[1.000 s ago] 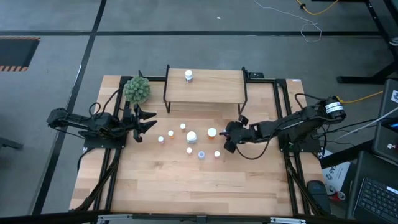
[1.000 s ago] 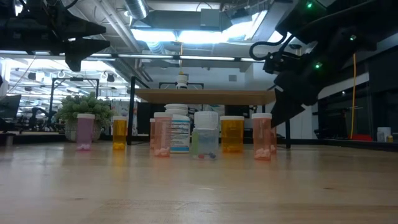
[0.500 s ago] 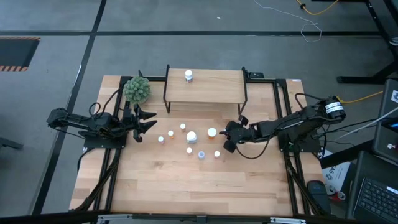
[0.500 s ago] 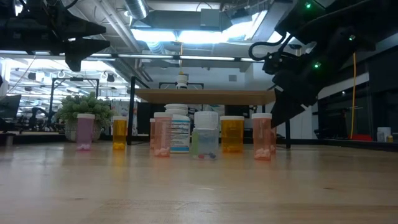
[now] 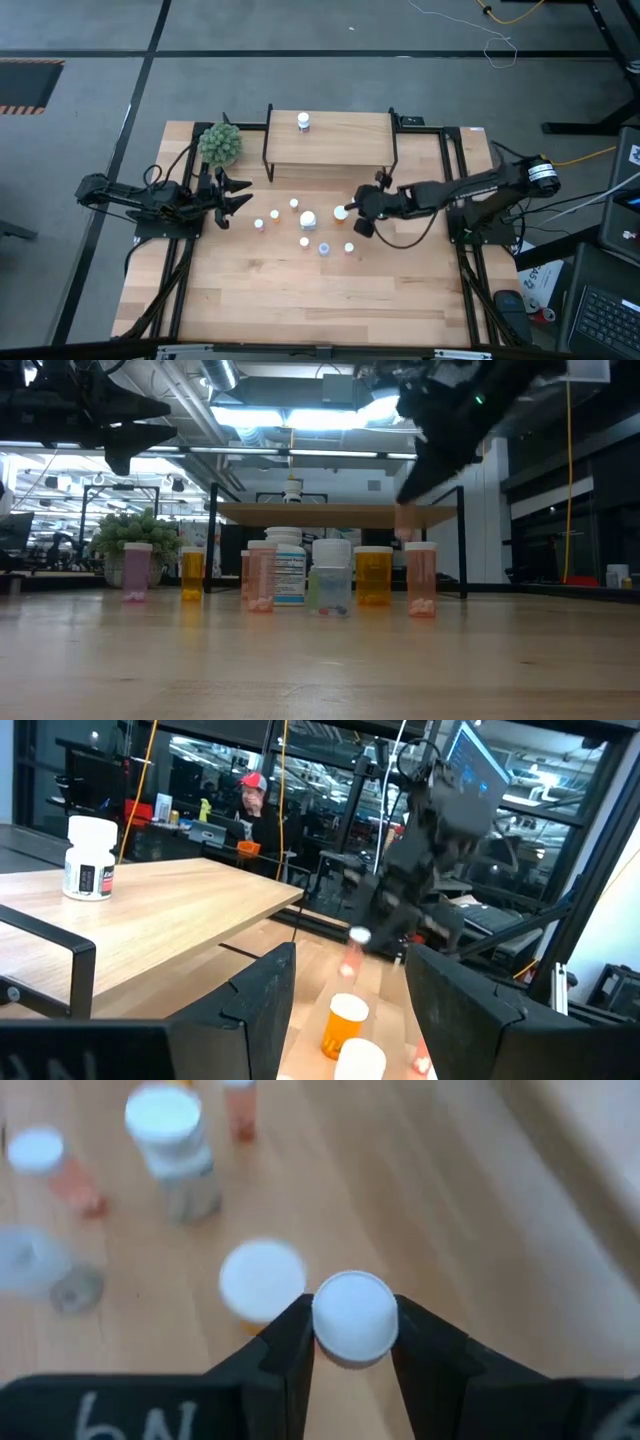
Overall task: Pick and place medicine bottles onto shelf by color
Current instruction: Put the pink pill bottle on the shelf
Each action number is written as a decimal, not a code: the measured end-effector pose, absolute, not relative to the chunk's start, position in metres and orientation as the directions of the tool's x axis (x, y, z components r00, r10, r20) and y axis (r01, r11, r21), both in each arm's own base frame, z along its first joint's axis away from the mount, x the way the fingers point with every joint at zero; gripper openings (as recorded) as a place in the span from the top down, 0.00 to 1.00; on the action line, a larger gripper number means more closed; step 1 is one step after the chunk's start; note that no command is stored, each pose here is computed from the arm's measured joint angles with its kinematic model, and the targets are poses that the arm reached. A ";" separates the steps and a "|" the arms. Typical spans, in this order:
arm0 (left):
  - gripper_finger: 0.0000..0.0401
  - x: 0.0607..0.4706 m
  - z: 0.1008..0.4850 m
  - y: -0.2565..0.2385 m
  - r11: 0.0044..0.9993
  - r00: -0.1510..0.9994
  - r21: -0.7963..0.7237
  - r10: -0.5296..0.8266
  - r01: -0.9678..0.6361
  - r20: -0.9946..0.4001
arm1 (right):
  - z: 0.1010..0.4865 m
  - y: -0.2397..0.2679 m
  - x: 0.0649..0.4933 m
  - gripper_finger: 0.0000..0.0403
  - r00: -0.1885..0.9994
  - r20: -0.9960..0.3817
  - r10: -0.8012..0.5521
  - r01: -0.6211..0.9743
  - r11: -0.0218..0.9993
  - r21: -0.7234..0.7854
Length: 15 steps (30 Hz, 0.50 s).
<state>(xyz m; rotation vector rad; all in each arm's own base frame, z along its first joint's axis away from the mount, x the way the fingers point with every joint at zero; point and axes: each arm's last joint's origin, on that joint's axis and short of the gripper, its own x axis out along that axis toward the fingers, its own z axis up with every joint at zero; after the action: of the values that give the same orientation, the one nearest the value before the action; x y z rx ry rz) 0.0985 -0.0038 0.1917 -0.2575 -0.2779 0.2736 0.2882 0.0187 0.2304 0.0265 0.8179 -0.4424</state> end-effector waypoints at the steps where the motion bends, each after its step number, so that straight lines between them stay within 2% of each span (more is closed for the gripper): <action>1: 0.54 0.098 0.192 -0.004 0.931 0.925 -0.285 0.299 -0.229 0.233 | 0.239 0.015 0.291 0.70 0.597 -0.707 -0.380 0.398 0.905 -0.150; 10: 0.54 0.098 0.192 -0.004 0.931 0.926 -0.284 0.299 -0.229 0.232 | 0.324 -0.053 0.302 0.70 0.609 -0.614 -0.502 0.509 0.841 -0.183; 15: 0.54 0.099 0.192 -0.004 0.931 0.926 -0.285 0.299 -0.229 0.231 | 0.342 -0.106 0.291 0.70 0.616 -0.610 -0.499 0.533 0.834 -0.144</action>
<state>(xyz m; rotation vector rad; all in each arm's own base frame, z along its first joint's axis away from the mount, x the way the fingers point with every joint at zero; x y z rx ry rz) 0.0985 -0.0039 0.1915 -0.2567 -0.2756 0.2738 0.2906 -0.1062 0.3415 0.0530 0.6857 -0.5944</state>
